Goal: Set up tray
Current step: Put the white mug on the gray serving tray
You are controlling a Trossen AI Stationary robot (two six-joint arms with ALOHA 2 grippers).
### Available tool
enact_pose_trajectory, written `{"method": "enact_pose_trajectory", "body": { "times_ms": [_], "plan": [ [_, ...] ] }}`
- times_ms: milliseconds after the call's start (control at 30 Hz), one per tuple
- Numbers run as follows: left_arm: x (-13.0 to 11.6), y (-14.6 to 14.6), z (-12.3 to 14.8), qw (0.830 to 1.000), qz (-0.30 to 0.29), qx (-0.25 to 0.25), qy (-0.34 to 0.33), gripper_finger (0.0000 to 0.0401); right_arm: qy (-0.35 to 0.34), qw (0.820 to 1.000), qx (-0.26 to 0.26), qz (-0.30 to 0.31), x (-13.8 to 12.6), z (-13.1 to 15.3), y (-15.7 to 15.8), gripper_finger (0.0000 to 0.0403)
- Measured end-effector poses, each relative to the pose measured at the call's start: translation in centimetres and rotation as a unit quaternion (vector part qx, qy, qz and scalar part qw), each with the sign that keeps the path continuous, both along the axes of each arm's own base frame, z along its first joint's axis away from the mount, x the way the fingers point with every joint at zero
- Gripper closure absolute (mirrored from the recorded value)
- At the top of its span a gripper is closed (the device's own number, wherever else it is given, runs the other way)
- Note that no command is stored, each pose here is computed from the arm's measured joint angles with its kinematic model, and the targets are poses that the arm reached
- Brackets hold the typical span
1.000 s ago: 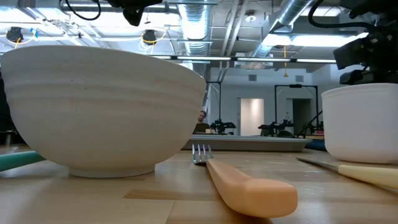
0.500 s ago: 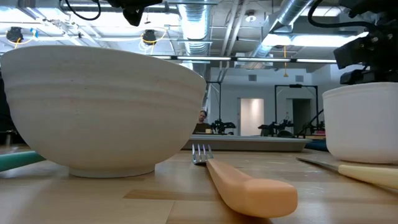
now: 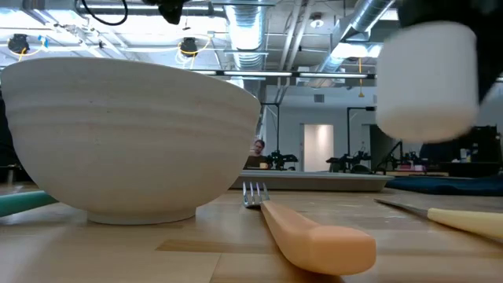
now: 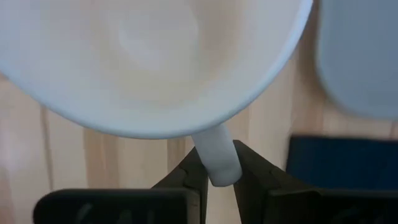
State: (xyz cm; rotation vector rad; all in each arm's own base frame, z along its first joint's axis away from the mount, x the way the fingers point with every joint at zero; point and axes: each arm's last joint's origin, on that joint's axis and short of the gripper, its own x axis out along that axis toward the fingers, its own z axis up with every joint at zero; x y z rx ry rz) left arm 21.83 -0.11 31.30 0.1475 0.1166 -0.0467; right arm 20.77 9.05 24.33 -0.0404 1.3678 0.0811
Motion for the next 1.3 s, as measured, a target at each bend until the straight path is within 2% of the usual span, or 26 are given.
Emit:
{"method": "enact_pose_trajectory", "body": {
  "times_ms": [300, 500, 633, 733, 867, 1067, 1300],
  "plan": [
    [0.0, 0.0, 0.5, 1.0, -0.007, 0.0, -0.025, 0.0401, -0.078, 0.996, 0.005, 0.044, 2.0, 4.4, -1.0, 0.0355],
    [0.5, -0.3, 0.2, 0.998, -0.051, -0.003, -0.025, 0.0398, -0.122, 0.989, -0.006, 0.081, 2.9, 6.6, -1.9, 0.0358],
    [2.0, -0.5, -0.1, 0.997, -0.08, -0.006, -0.003, 0.0374, -0.142, 0.986, -0.014, 0.091, 3.4, 7.5, -2.7, 0.0354],
    [3.7, -0.6, 0.0, 0.996, -0.089, 0.021, 0.016, 0.0348, -0.146, 0.984, -0.021, 0.097, 3.6, 7.7, -3.2, 0.0356],
    [5.9, -1.1, 0.9, 0.99, -0.102, 0.085, 0.045, 0.0317, -0.145, 0.985, -0.02, 0.089, 3.7, 7.7, -3.7, 0.0355],
    [9.0, -2.2, 2.8, 0.976, -0.106, 0.172, 0.079, 0.0292, -0.143, 0.983, -0.005, 0.113, 3.7, 7.7, -3.8, 0.0355],
    [12.6, -3.2, 4.0, 0.961, -0.122, 0.2, 0.145, 0.0289, -0.135, 0.978, -0.003, 0.16, 3.4, 7.6, -3.3, 0.0356]
  ]
}}
